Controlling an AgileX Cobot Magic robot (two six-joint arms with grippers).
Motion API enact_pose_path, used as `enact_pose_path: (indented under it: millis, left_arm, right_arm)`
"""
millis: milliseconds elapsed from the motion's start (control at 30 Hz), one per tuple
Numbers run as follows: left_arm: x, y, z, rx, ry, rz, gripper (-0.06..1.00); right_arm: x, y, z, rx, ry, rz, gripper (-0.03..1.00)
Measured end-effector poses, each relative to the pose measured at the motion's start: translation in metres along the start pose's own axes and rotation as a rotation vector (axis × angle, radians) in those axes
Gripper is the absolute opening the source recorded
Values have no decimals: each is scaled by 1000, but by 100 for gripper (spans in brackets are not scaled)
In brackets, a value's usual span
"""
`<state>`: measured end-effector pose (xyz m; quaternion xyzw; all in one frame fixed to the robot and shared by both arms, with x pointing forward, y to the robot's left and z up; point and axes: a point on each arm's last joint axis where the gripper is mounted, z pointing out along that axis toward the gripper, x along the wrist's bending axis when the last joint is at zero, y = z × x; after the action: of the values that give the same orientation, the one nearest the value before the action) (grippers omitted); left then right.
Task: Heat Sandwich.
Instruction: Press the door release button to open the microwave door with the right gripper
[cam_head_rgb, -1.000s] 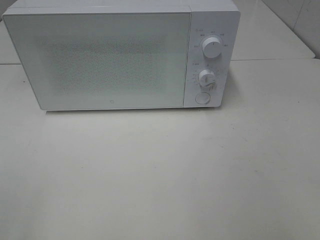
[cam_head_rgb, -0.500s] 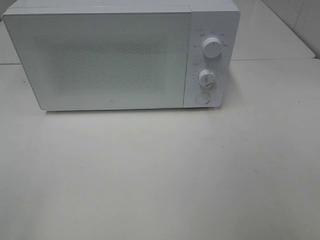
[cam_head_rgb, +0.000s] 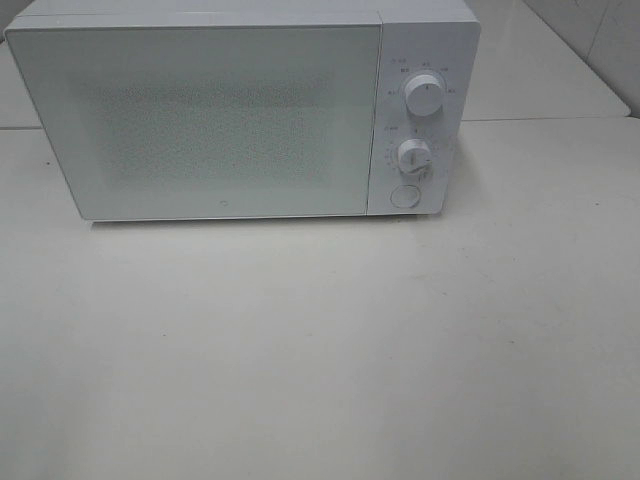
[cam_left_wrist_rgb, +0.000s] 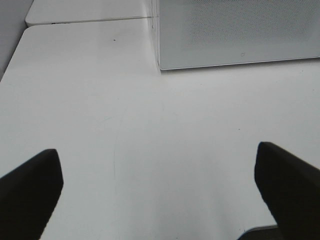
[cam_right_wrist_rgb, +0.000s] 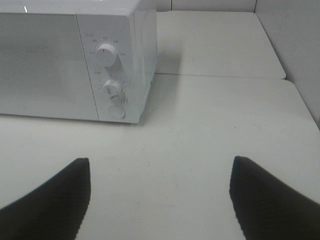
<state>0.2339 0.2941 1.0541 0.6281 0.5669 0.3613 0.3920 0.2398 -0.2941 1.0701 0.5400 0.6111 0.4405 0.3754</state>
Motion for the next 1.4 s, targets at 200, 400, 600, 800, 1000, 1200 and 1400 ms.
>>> enact_pose_path:
  millis: [200, 400, 600, 800, 1000, 1200, 1400]
  left_arm:
    - [0, 0, 0, 0, 0, 0, 98]
    - [0, 0, 0, 0, 0, 0, 98]
    - [0, 0, 0, 0, 0, 0, 98]
    - [0, 0, 0, 0, 0, 0, 98]
    - [0, 0, 0, 0, 0, 0, 98]
    - [0, 0, 0, 0, 0, 0, 98]
    - [0, 0, 0, 0, 0, 0, 98]
  right_arm:
    - [-2, 8, 26, -12, -6, 8, 75]
    - [-4, 12, 53, -36, -15, 14, 75]
    - [-6, 20, 78, -41, -23, 18, 74]
    - [-8, 26, 109, -11, -31, 22, 74]
    - [-10, 30, 139, -15, -40, 24, 74]
    - [-13, 32, 169, -54, -52, 24, 74]
    - [-16, 31, 201, -124, -66, 20, 74]
